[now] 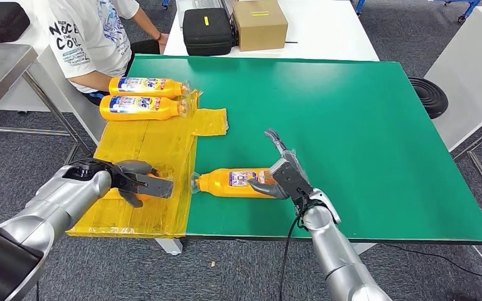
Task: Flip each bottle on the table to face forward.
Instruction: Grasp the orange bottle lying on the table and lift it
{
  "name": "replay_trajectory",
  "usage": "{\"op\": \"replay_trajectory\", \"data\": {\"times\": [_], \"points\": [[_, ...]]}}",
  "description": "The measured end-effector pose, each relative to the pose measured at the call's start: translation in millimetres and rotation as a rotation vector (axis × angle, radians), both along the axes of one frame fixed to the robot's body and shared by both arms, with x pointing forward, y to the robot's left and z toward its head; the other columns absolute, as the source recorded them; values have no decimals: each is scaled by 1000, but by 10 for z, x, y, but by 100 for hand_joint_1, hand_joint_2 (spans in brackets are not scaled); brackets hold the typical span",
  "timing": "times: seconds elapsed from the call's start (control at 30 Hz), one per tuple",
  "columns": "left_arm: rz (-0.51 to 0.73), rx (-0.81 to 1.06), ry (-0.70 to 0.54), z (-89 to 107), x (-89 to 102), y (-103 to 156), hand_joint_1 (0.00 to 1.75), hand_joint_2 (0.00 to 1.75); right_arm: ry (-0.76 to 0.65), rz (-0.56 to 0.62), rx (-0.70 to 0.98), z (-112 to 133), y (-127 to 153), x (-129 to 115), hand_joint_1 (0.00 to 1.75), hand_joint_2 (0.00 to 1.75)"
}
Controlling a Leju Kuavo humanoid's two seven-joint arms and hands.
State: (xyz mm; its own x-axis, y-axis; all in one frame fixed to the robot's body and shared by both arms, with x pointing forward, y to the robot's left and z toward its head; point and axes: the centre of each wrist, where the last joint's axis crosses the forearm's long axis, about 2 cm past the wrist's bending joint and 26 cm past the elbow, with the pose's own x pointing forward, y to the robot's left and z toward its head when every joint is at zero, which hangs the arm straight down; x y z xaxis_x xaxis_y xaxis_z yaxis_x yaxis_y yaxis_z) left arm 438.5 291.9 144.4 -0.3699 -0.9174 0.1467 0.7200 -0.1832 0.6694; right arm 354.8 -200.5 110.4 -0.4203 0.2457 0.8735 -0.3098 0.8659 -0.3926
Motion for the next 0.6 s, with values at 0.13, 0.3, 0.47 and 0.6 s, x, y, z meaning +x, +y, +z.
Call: {"op": "replay_trajectory", "data": {"times": [0.13, 0.3, 0.47, 0.6], "points": [[1, -5, -8, -12, -5, -30, 3, 175, 4, -2, -1, -15, -5, -11, 0, 175], [-1, -9, -9, -24, -12, -53, 0, 175, 14, -7, -3, -37, -9, -31, 0, 175], [-3, -13, 5, -31, -16, -62, 0, 175, 24, -14, -7, -55, -13, -61, 0, 175], [-13, -23, 31, -24, -12, -64, 0, 175, 24, -18, -6, -59, -20, -76, 0, 175]]}}
